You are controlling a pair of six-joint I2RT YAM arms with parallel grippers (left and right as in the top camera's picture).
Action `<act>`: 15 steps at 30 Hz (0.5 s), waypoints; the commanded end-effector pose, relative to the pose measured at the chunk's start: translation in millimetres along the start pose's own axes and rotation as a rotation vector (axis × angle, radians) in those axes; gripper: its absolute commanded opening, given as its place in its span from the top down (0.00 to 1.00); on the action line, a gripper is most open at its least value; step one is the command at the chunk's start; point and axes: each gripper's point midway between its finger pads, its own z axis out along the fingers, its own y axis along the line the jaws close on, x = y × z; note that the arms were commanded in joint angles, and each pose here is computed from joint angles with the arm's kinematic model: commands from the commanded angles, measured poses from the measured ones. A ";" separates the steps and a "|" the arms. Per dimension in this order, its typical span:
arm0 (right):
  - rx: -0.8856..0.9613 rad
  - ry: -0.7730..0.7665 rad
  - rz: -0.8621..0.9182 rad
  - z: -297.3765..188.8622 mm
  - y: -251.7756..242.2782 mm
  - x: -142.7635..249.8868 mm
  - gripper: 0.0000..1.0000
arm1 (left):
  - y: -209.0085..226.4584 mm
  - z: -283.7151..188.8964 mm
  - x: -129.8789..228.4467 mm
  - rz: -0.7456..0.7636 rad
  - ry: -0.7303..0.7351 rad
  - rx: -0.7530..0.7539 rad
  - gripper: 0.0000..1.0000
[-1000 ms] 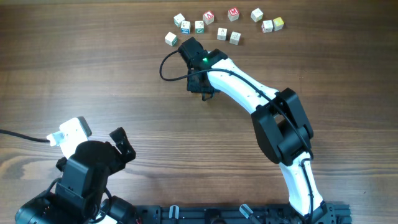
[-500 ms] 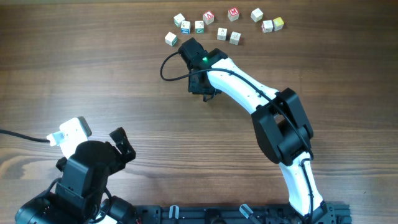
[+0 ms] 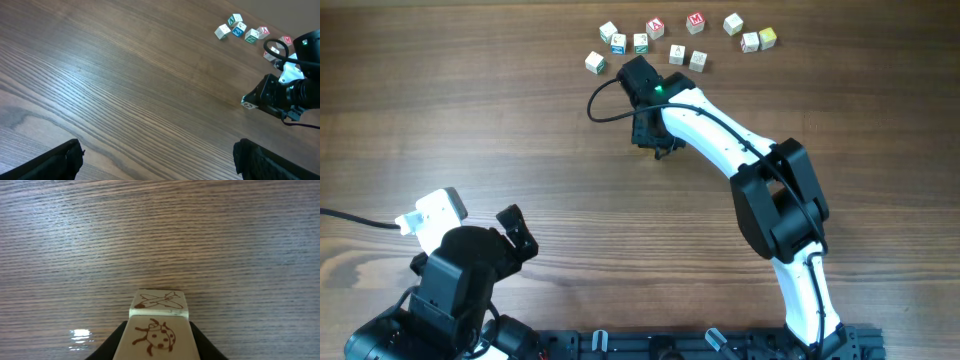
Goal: Form a tower
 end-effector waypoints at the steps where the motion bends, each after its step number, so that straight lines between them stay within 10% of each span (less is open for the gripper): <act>1: 0.021 -0.020 0.014 -2.9 -6.7 -6.8 0.59 | -0.3 0.5 0.6 0.018 0.002 0.002 0.00; 15: -0.027 -0.078 0.012 -38.3 0.5 -22.2 0.25 | -0.3 0.5 0.6 0.018 0.002 0.002 0.00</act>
